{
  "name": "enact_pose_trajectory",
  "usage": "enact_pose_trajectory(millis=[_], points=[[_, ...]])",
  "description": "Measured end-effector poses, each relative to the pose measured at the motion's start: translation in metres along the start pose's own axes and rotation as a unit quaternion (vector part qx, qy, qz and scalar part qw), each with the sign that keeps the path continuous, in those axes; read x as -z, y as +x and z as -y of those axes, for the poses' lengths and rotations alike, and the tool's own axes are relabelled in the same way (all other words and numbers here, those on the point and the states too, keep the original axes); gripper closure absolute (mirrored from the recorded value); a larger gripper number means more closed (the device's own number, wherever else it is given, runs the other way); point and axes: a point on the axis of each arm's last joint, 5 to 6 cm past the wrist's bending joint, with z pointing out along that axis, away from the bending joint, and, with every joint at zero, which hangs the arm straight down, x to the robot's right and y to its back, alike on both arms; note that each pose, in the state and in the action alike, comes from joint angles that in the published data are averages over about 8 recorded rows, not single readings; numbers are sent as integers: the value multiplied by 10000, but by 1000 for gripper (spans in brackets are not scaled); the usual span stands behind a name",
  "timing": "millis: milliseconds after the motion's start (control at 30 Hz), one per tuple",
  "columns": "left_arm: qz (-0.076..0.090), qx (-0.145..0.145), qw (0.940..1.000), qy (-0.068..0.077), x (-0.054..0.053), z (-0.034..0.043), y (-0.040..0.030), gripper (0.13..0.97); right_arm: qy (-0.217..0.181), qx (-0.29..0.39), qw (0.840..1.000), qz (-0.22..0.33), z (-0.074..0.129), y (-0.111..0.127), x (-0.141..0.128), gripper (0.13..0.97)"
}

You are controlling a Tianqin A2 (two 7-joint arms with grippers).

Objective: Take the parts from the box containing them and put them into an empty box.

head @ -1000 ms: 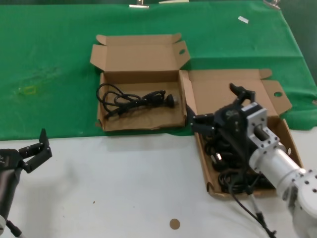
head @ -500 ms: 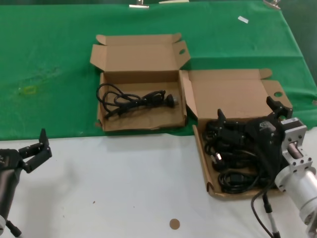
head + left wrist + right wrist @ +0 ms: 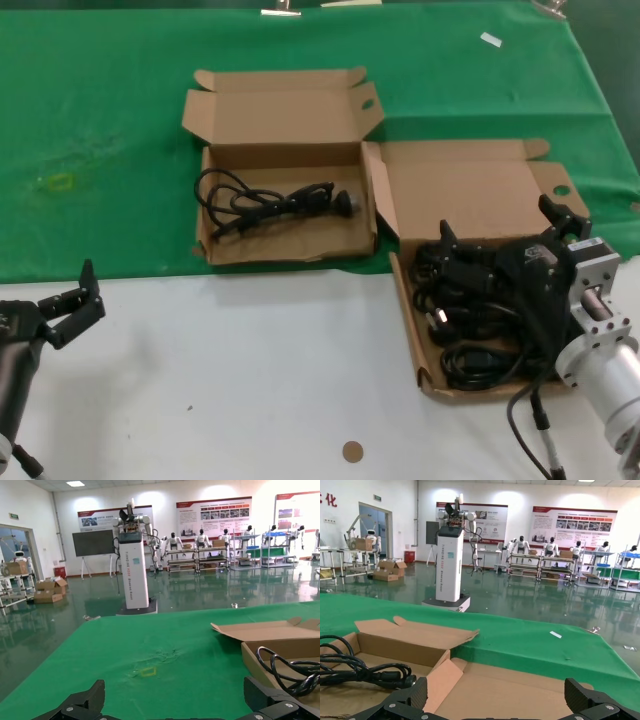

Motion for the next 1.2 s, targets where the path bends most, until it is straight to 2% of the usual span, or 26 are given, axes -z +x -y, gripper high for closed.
enact_pose_trajectory(millis=[1200], points=[[0,0,10000,0,0,0,0,132,0,0,10000,0,0,0,0,130]])
